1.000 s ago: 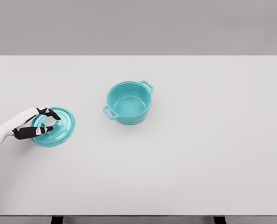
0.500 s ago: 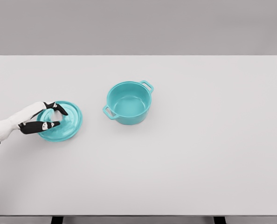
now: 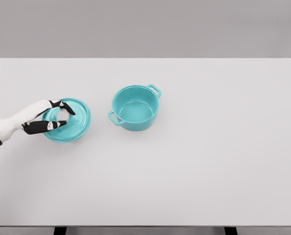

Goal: Cover the pot with left arm

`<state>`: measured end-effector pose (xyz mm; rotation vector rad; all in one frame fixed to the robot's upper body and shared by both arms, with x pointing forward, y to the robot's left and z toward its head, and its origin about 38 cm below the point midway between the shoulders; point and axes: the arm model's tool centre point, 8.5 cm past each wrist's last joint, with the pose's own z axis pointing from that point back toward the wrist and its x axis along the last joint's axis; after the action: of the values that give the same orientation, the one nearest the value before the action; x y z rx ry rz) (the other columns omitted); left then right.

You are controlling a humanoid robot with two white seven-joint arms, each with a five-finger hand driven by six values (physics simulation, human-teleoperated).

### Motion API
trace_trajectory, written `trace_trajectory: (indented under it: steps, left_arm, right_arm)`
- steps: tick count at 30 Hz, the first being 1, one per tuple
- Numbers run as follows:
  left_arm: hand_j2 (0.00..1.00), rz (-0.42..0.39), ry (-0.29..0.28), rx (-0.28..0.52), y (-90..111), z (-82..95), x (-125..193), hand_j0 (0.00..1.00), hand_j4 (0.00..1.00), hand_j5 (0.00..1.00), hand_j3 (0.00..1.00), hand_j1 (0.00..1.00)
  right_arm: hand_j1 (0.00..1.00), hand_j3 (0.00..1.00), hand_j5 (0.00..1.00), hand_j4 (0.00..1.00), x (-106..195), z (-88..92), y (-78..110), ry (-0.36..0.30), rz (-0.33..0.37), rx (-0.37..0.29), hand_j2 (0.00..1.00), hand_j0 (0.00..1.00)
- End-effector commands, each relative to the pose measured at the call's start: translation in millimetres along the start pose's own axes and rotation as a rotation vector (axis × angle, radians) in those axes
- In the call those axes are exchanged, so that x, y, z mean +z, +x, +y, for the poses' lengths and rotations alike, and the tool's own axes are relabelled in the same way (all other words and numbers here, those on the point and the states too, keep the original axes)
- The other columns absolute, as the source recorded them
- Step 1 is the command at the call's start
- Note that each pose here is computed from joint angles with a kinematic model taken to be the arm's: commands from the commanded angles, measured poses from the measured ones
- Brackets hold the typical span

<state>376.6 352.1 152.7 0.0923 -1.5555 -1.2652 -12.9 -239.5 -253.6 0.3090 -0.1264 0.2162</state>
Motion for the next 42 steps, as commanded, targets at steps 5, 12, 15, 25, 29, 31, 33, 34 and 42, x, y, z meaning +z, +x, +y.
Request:
trace_trajectory:
  steps: [5,12,15,25,29,31,33,34,42]
  left_arm:
    - [0.54,-0.023,-0.001,-0.006,9.6,2.8,-3.9,0.54,0.54,0.54,0.54,0.54]
    - [0.54,-0.062,-0.012,-0.028,23.5,8.2,-15.5,0.54,0.54,0.54,0.54,0.54]
    - [0.54,-0.075,-0.022,-0.035,27.5,8.5,-21.8,0.54,0.54,0.54,0.54,0.54]
    - [0.54,-0.095,-0.029,-0.063,37.9,18.4,-34.9,0.54,0.54,0.54,0.54,0.54]
    - [0.54,-0.102,-0.03,-0.068,40.3,20.2,-37.4,0.54,0.54,0.54,0.54,0.54]
    - [0.54,-0.112,-0.035,-0.075,44.0,21.0,-40.3,0.54,0.54,0.54,0.54,0.54]
    - [0.54,-0.114,-0.044,-0.079,47.1,21.0,-44.2,0.54,0.54,0.54,0.54,0.54]
    - [0.54,-0.113,-0.043,-0.081,47.5,22.2,-44.6,0.54,0.54,0.54,0.54,0.54]
    - [0.54,-0.128,-0.049,-0.088,55.6,24.0,-52.3,0.54,0.54,0.54,0.54,0.54]
  right_arm:
    - [1.0,1.0,1.0,1.0,0.0,0.0,0.0,0.0,0.0,0.001,1.0,1.0]
    - [1.0,1.0,1.0,1.0,0.0,0.0,0.0,0.0,0.0,0.001,1.0,1.0]
    - [1.0,1.0,1.0,1.0,0.0,0.0,0.0,0.0,0.0,0.001,1.0,1.0]
    - [1.0,1.0,1.0,1.0,0.0,0.0,0.0,0.0,0.0,0.001,1.0,1.0]
    - [1.0,1.0,1.0,1.0,0.0,0.0,0.0,0.0,0.0,0.001,1.0,1.0]
    - [1.0,1.0,1.0,1.0,0.0,0.0,0.0,0.0,0.0,0.001,1.0,1.0]
    - [1.0,1.0,1.0,1.0,0.0,0.0,0.0,0.0,0.0,0.001,1.0,1.0]
    - [1.0,1.0,1.0,1.0,0.0,0.0,0.0,0.0,0.0,0.001,1.0,1.0]
    - [1.0,1.0,1.0,1.0,0.0,0.0,0.0,0.0,0.0,0.001,1.0,1.0]
